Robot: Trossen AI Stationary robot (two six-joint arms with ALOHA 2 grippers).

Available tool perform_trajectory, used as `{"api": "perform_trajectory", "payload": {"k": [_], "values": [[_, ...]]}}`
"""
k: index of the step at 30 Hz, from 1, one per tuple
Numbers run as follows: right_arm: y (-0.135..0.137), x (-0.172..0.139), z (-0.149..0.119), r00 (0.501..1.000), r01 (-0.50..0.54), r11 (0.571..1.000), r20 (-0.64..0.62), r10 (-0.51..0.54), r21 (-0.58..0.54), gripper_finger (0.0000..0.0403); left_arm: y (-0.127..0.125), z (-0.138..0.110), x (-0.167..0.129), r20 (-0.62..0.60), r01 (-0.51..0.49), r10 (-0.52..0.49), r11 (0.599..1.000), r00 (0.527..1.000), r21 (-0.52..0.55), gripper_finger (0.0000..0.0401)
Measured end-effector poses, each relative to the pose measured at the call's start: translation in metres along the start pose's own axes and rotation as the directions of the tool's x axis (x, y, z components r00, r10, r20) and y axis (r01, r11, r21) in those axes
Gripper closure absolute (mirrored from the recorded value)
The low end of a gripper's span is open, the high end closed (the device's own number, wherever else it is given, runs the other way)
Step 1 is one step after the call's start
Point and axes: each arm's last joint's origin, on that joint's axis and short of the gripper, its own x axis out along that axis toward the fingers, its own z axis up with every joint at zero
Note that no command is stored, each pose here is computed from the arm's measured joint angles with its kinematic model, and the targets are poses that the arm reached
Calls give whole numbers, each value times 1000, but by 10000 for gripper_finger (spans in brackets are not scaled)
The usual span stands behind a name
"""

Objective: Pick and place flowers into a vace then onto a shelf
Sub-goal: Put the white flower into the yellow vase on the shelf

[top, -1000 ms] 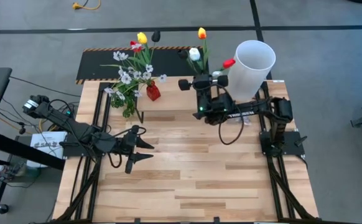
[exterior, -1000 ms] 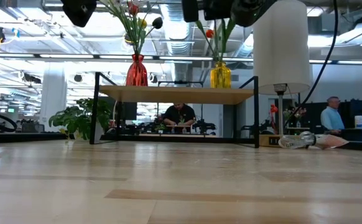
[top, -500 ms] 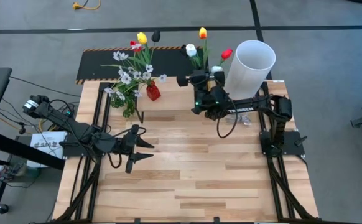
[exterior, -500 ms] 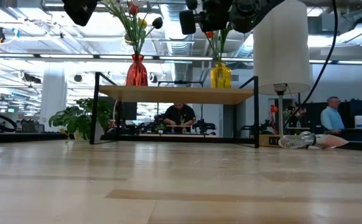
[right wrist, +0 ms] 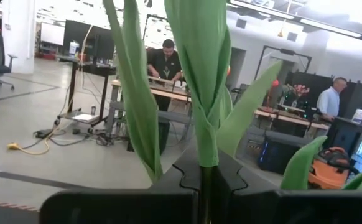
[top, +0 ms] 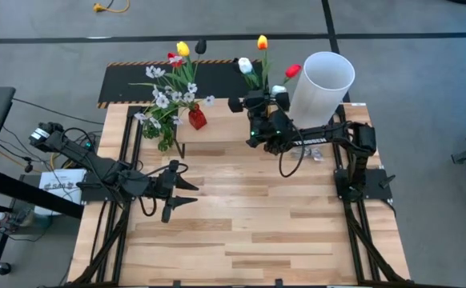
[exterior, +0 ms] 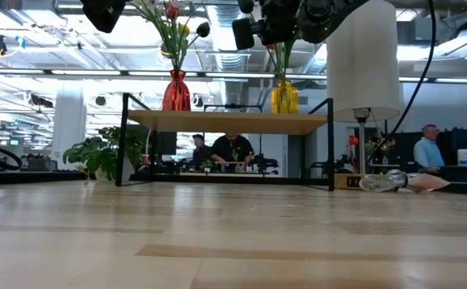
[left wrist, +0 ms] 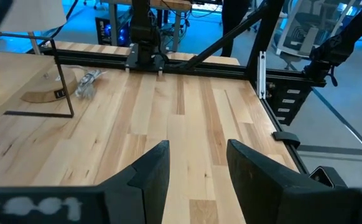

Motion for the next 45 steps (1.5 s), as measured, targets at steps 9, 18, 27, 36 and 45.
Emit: {"api": "perform_trajectory", "payload": {"k": [9, 18, 27, 36, 45], "values": [[5, 0, -4, 1000, -19, 1000, -11, 19, -24, 403, 0, 0, 0, 0, 0, 0, 1000, 1000, 5, 253], [9, -3, -7, 999, -36, 999, -19, 35, -30, 403, 0, 0, 0, 0, 1, -1, 1000, 1000, 6, 253], [8, -7, -7, 999, -8, 1000, -52, 6, -30, 403, 0, 0, 0, 0, 1, -1, 1000, 1000, 11, 253], [10, -12, -6, 999, -26, 999, -43, 25, -28, 364, 0, 0, 0, 0, 2, -2, 1000, 1000, 10, 253], [9, -18, -6, 996, 6, 1000, -84, -8, -30, 303, 0, 0, 0, -2, 7, -7, 1000, 1000, 10, 253]]}}
